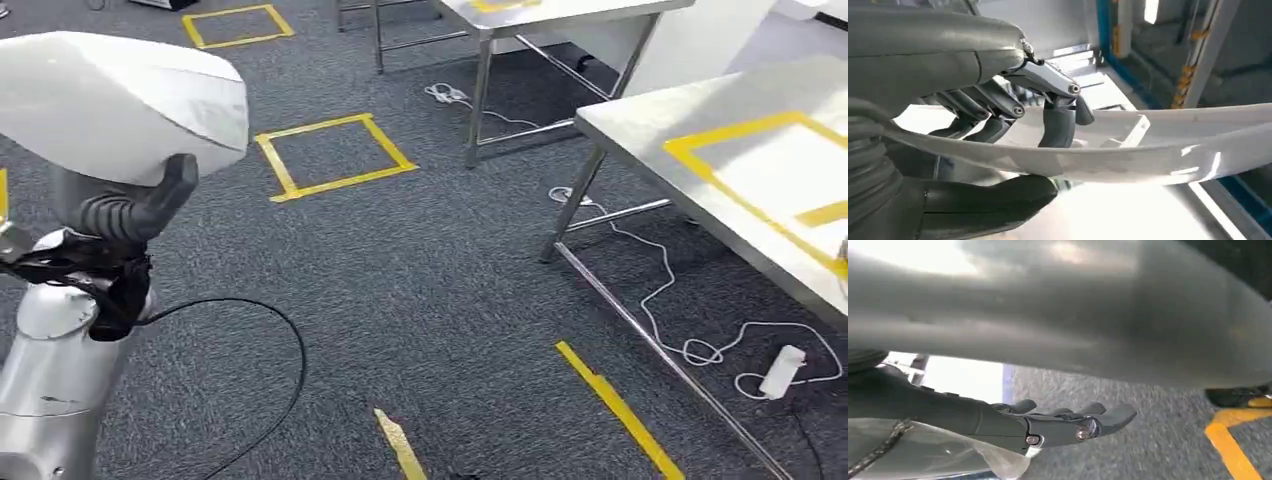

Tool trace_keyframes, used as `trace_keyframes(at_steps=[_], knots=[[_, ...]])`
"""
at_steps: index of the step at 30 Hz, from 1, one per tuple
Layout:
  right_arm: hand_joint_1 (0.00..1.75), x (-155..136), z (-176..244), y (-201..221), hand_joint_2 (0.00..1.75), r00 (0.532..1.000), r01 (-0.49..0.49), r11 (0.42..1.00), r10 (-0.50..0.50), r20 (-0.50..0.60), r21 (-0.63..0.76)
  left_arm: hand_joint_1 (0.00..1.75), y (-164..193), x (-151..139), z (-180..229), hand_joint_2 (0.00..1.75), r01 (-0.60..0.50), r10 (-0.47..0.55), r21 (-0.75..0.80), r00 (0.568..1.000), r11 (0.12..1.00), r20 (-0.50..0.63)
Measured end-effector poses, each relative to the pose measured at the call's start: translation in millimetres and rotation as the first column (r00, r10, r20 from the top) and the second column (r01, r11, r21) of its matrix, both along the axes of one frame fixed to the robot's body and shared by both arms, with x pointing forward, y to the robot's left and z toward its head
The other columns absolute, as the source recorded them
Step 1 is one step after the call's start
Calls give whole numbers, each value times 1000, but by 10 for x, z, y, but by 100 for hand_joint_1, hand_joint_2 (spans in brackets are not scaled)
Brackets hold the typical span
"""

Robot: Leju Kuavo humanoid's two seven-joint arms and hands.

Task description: Take the parts from the cabinet and place them on the table.

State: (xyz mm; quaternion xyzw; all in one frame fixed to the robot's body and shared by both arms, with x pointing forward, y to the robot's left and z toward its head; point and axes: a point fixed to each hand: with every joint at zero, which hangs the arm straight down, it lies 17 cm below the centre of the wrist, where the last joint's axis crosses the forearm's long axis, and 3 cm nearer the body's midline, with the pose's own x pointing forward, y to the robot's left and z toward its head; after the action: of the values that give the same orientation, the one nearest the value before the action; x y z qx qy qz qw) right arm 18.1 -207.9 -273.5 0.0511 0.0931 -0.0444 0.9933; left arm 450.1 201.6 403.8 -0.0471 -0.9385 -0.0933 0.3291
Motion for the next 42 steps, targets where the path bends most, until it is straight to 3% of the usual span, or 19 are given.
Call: trace_keyframes(at_steps=[8, 42], knots=[[0, 26, -1, -2, 0, 1000, 13, 1000, -13, 4, -1, 175, -94, 97, -44, 175, 42, -41, 28, 999, 999, -31], [0, 44, 8, 61, 0, 1000, 19, 1000, -19, 7, 7, 175, -167, 315, -319, 175, 27, -18, 88, 994, 996, -104]])
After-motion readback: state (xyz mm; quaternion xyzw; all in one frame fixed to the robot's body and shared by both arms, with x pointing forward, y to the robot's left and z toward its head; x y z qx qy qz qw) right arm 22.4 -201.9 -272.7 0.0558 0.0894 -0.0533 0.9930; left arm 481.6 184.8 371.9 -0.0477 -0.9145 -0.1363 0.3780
